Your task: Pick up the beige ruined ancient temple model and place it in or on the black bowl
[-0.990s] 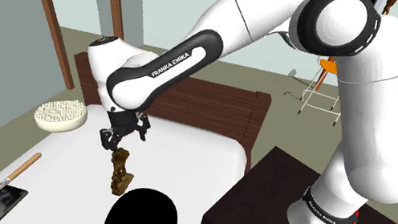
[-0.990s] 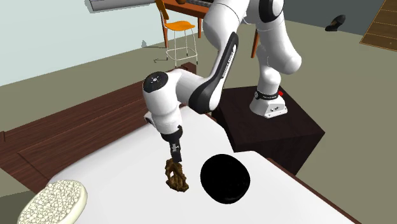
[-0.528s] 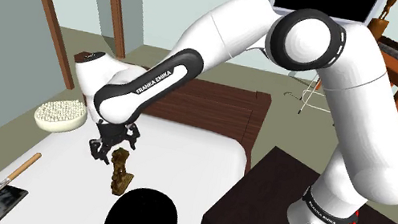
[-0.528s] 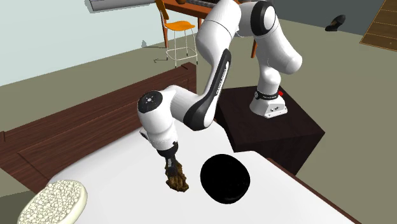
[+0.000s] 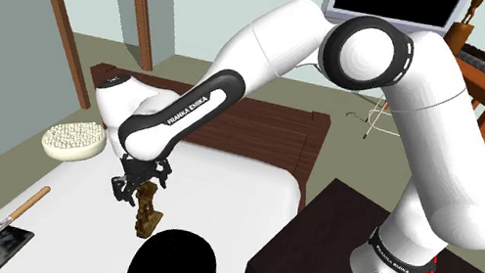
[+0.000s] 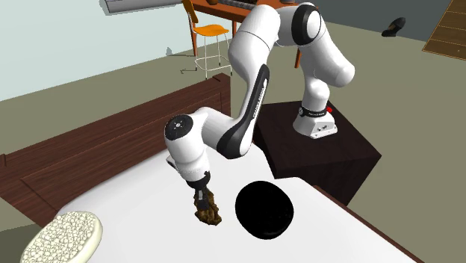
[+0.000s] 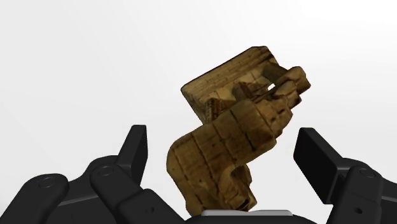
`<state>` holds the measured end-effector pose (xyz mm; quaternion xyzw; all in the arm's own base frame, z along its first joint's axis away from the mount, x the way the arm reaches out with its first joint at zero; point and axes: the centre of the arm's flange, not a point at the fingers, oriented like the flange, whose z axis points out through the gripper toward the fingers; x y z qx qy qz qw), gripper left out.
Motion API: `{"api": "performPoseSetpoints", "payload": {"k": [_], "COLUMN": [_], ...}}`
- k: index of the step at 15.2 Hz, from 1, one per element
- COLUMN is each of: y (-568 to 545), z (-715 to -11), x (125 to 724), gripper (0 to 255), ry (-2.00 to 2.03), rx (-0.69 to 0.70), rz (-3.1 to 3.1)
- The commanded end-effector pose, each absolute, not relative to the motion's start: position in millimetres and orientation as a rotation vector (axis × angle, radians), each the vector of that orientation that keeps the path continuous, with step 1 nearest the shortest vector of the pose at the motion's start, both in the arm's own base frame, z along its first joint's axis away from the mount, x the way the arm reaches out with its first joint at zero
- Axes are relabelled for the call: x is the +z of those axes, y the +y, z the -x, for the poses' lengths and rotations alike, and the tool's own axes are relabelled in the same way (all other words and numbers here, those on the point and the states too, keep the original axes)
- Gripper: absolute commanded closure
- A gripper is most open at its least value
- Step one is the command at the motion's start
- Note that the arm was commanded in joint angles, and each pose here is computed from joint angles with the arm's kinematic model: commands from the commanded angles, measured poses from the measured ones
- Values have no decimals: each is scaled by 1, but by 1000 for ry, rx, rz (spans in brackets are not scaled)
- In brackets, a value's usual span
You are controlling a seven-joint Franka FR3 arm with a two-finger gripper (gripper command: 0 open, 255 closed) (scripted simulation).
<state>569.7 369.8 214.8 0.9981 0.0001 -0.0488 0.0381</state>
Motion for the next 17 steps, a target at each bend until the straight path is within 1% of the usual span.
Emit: {"api": "performPoseSetpoints", "payload": {"k": [1,3,4,13,17], "y": [370,370,370,370,370], "z": [-570,-570,-570,-570,-570], "x": [215,215,215,215,236], "gripper": [0,0,255,255,255], "ry": [0,0,0,0,0], "rx": [-150,-150,-150,-150,-150], "rz": [-3062,-3062,-3062,-3062,-3062]}}
